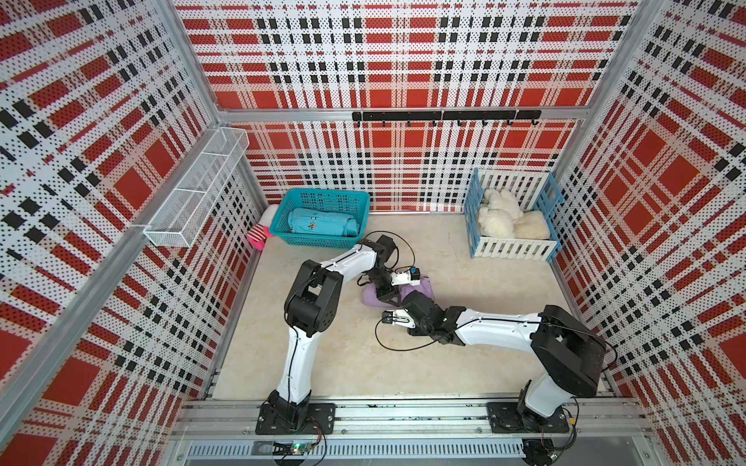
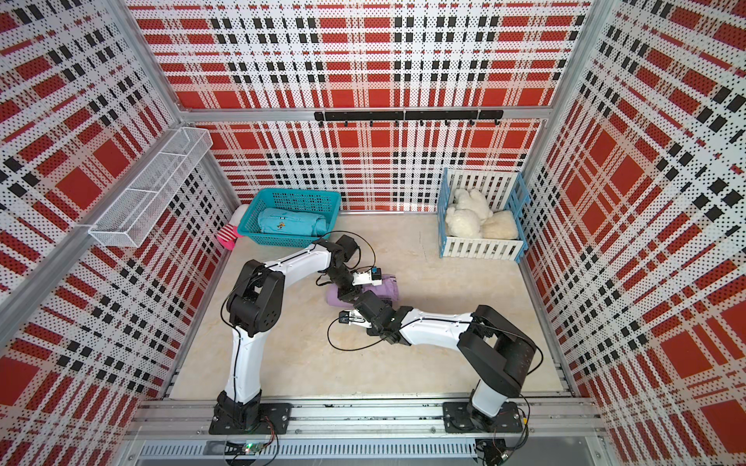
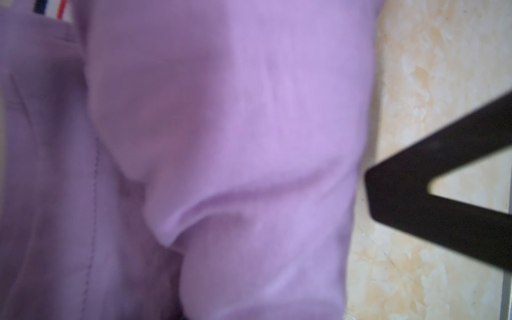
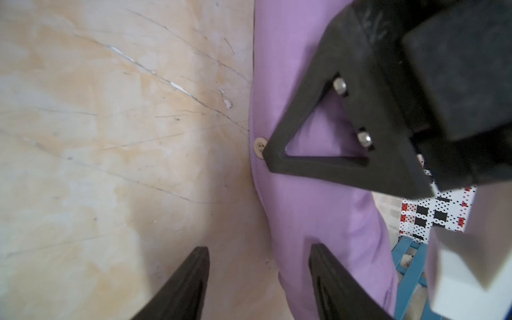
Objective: Roll up the long pants
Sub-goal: Roll the long pant at the center of the board.
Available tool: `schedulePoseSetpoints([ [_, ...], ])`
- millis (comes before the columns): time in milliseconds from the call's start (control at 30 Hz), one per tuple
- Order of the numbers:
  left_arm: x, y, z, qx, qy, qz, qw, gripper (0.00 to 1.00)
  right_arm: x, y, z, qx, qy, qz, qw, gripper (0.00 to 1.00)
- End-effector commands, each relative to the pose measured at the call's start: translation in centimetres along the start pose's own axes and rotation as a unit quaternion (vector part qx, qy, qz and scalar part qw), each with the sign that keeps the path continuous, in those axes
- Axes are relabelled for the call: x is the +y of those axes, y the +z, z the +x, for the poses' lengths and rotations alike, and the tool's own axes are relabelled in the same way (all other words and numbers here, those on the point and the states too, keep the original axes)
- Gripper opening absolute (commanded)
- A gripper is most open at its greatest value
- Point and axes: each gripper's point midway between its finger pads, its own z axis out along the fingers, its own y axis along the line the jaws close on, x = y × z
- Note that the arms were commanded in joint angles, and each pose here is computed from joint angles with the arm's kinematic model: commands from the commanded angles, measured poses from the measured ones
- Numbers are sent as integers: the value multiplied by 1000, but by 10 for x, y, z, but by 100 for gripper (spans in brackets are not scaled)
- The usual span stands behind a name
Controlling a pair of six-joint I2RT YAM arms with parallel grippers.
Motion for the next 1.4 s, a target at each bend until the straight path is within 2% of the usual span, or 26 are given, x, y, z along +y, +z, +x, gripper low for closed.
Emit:
schedulePoseSetpoints([
  [0, -33, 62, 89, 140, -96, 100, 980, 20, -22, 7, -15, -19, 3, 37, 999, 64],
  [200, -34, 64, 92, 143, -100, 103, 979, 22, -33, 24, -10, -6, 3, 56, 998, 65],
  [367, -32, 62, 92, 144, -102, 99, 979, 22, -27, 41, -3, 10, 6, 34, 999, 62],
  [667, -14, 37, 96, 121, -127, 72, 982, 24, -14, 70, 26, 47, 25, -9, 999, 46],
  [733, -10, 30, 98, 112, -134, 65, 982, 25, -10, 75, 28, 48, 29, -23, 998, 36],
  [800, -7, 25, 100, 106, -136, 58, 983, 27, -6, 79, 30, 48, 32, -36, 998, 21],
  [833, -5, 23, 102, 104, -140, 55, 983, 28, -5, 80, 31, 48, 33, -39, 998, 18],
  [1067, 5, 11, 109, 88, -161, 39, 982, 33, 4, 83, 32, 44, 30, -54, 997, 13],
  [1133, -3, 9, 102, 77, -132, 49, 987, 28, 3, 80, 31, 39, 31, -54, 997, 17],
  [1267, -12, 16, 102, 101, -109, 52, 987, 26, -13, 63, 19, 7, 41, -29, 999, 46],
  [1367, -17, 24, 98, 111, -95, 59, 988, 25, -21, 45, 7, -21, 18, -8, 1000, 57],
])
